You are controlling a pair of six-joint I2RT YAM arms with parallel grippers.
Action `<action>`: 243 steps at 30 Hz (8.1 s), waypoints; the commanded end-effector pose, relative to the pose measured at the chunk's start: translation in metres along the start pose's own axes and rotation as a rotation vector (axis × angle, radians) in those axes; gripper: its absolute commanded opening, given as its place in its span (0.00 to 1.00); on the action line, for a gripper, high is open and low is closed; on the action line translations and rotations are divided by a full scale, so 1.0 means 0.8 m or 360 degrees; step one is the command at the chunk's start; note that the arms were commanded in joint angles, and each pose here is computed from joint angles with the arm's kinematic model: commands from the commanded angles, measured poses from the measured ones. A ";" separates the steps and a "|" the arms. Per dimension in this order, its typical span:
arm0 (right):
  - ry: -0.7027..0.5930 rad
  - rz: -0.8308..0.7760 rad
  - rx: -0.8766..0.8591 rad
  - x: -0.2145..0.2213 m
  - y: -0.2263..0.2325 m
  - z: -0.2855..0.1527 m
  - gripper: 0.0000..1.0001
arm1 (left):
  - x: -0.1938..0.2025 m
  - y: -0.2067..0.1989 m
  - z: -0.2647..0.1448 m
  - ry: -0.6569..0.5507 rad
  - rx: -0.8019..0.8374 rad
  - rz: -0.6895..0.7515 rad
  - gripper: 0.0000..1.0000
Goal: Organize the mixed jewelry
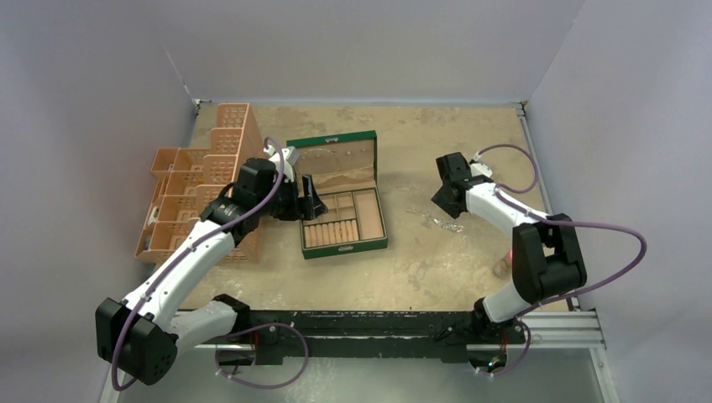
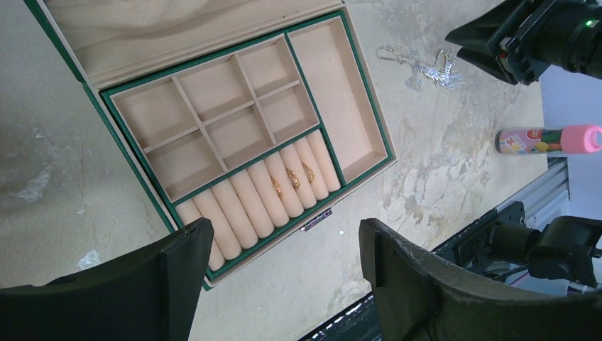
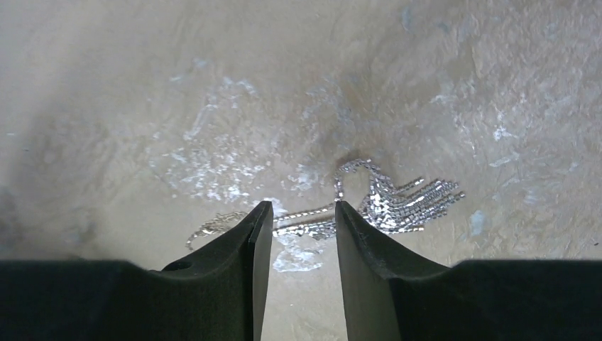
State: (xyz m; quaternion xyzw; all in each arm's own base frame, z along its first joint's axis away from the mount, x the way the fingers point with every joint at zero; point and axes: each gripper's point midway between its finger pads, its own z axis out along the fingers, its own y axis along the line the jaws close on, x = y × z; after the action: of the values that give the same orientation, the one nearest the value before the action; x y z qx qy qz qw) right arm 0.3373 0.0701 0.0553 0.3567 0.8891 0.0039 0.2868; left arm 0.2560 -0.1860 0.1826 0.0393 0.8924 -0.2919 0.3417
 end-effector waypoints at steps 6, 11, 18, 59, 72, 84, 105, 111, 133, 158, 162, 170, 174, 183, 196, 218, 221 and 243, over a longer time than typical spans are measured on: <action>-0.0064 0.0083 0.0217 0.000 -0.031 0.017 0.35 | -0.013 -0.011 -0.006 -0.0067 0.0053 0.0055 0.75; -0.0028 0.0087 0.0236 0.009 -0.034 0.022 0.33 | -0.013 -0.011 -0.006 -0.0069 0.0051 0.0056 0.75; 0.0029 0.0073 0.0246 0.022 -0.037 0.031 0.29 | -0.014 -0.012 -0.006 -0.0074 0.0059 0.0057 0.75; -0.0145 0.0174 -0.0193 -0.035 0.023 -0.024 0.00 | -0.069 -0.217 0.034 -0.0380 0.0969 0.0491 0.67; -0.0045 0.0352 -0.0392 -0.028 0.037 -0.036 0.00 | -0.059 -0.255 0.166 -0.0353 0.1009 0.0623 0.62; 0.0046 0.0553 -0.0501 -0.025 0.046 -0.043 0.00 | -0.034 -0.251 0.271 -0.0329 0.1109 0.1153 0.58; 0.0113 0.0691 -0.0609 -0.041 0.058 -0.056 0.00 | 0.013 -0.256 0.352 -0.0288 0.1409 0.1263 0.50; 0.0122 0.0707 -0.0634 -0.044 0.059 -0.060 0.00 | 0.022 -0.258 0.365 -0.0256 0.1421 0.1253 0.44; 0.0044 0.0696 -0.0609 -0.057 0.050 -0.058 0.00 | -0.018 -0.276 0.313 -0.0282 0.1351 0.1304 0.00; -0.0235 -0.0250 -0.1368 -0.091 0.116 -0.184 0.15 | -0.064 -0.300 0.122 0.0482 0.1289 0.0412 0.00; -0.0423 -0.0481 -0.1584 -0.096 0.129 -0.215 0.36 | -0.077 -0.305 0.093 0.0466 0.1247 0.0332 0.00; -0.0708 -0.0901 -0.2057 -0.070 0.131 -0.304 0.53 | -0.084 -0.289 0.058 0.0435 0.1243 0.0449 0.00; -0.0881 -0.1034 -0.2213 -0.047 0.132 -0.330 0.53 | -0.092 -0.274 0.045 0.0421 0.1275 0.0541 0.00; -0.1155 -0.1364 -0.2437 0.006 0.143 -0.347 0.55 | -0.095 -0.262 0.027 0.0429 0.1297 0.0759 0.00; -0.1291 -0.1536 -0.2429 0.012 0.162 -0.340 0.44 | -0.088 -0.267 0.002 0.0428 0.1434 0.0852 0.00; -0.1305 -0.1516 -0.2537 0.021 0.185 -0.359 0.20 | -0.080 -0.264 -0.002 0.0424 0.1457 0.0873 0.00; -0.1293 -0.1472 -0.2563 0.021 0.185 -0.364 0.21 | -0.077 -0.258 0.002 0.0419 0.1419 0.0863 0.00; -0.1094 -0.1144 -0.2503 -0.009 0.189 -0.395 0.00 | -0.106 -0.244 0.009 -0.0319 0.1329 0.0772 0.49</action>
State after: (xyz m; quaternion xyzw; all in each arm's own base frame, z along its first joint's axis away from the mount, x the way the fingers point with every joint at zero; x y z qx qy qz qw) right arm 0.2697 0.2443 0.3259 -0.2837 0.5547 0.4083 0.6671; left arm 0.2621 -0.3355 0.2735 0.3491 0.7125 -0.5159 0.3229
